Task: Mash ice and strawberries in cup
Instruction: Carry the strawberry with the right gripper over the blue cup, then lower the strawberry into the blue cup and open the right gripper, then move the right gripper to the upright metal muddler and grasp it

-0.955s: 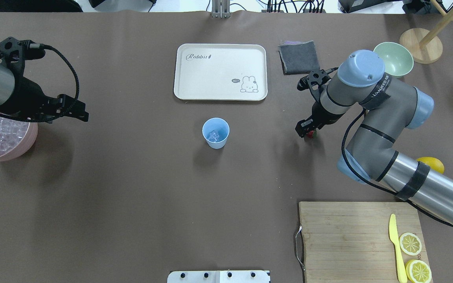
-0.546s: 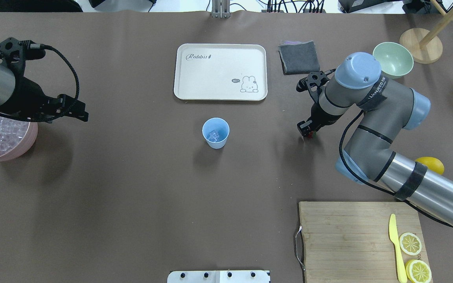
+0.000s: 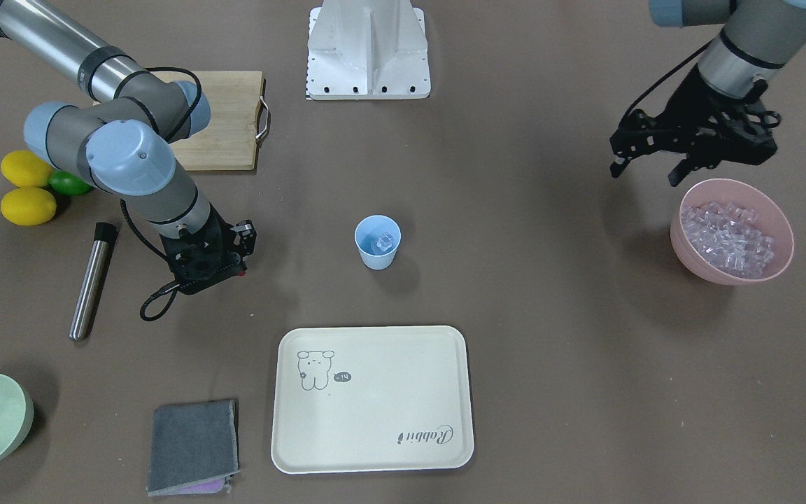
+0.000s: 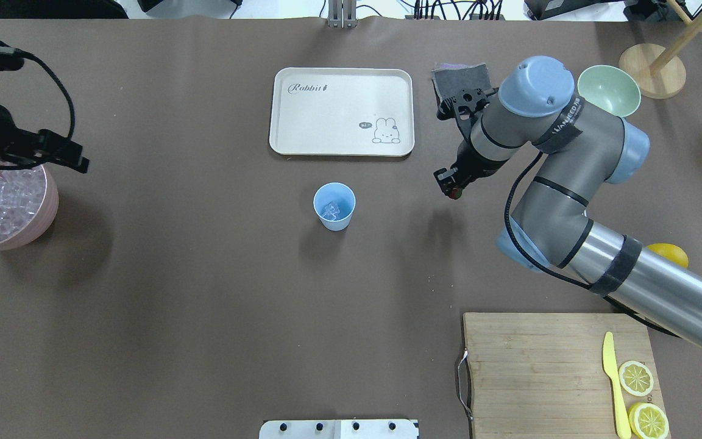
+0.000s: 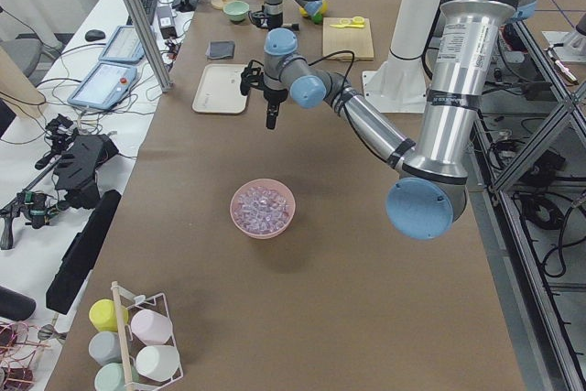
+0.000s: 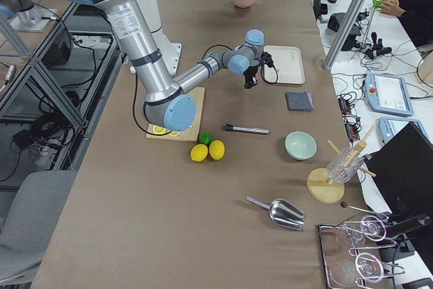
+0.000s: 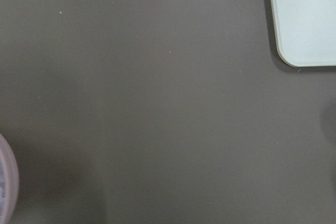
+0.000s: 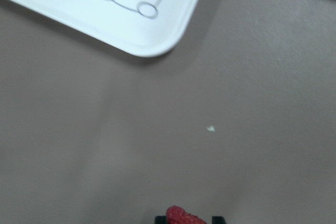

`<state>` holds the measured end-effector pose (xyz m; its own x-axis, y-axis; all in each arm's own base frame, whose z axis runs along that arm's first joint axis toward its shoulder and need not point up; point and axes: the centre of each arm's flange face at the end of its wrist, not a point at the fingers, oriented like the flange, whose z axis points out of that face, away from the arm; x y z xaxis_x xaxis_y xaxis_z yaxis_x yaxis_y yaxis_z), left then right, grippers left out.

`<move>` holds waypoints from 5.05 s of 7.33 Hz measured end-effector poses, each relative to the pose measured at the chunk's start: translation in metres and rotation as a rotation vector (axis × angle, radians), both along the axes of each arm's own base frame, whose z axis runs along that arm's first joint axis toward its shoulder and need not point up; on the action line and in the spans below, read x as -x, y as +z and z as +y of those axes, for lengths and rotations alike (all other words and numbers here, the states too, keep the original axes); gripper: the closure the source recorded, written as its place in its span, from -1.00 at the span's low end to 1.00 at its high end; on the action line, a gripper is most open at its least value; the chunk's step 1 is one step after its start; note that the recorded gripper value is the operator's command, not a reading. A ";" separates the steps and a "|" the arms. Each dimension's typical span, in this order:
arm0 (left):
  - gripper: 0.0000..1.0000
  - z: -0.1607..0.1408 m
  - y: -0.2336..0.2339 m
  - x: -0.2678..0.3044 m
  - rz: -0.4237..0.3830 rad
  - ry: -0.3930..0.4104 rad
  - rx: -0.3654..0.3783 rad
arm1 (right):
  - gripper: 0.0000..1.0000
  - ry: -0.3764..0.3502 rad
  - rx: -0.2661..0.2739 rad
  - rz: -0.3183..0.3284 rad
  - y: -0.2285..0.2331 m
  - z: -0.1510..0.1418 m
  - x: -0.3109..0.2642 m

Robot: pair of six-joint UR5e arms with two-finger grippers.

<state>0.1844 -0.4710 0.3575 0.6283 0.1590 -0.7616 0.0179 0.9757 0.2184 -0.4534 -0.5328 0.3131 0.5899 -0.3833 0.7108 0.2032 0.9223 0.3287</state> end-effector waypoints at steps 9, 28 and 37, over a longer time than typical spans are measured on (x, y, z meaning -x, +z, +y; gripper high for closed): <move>-0.96 -0.002 0.153 0.143 -0.179 0.064 -0.044 | 1.00 0.118 0.055 -0.146 -0.161 0.061 0.103; -0.96 0.063 0.225 0.233 -0.123 0.022 0.056 | -0.73 0.183 0.298 0.148 0.196 -0.028 -0.159; -0.96 0.076 0.207 0.249 -0.130 -0.019 0.027 | 1.00 0.170 0.281 0.119 0.185 -0.039 -0.146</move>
<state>-0.0643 -0.3952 0.5641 0.7251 0.1261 -0.6770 0.0100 0.9811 0.1934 -0.3072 -0.5722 0.4986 0.7138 -0.0720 0.6966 0.0611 0.9973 0.0406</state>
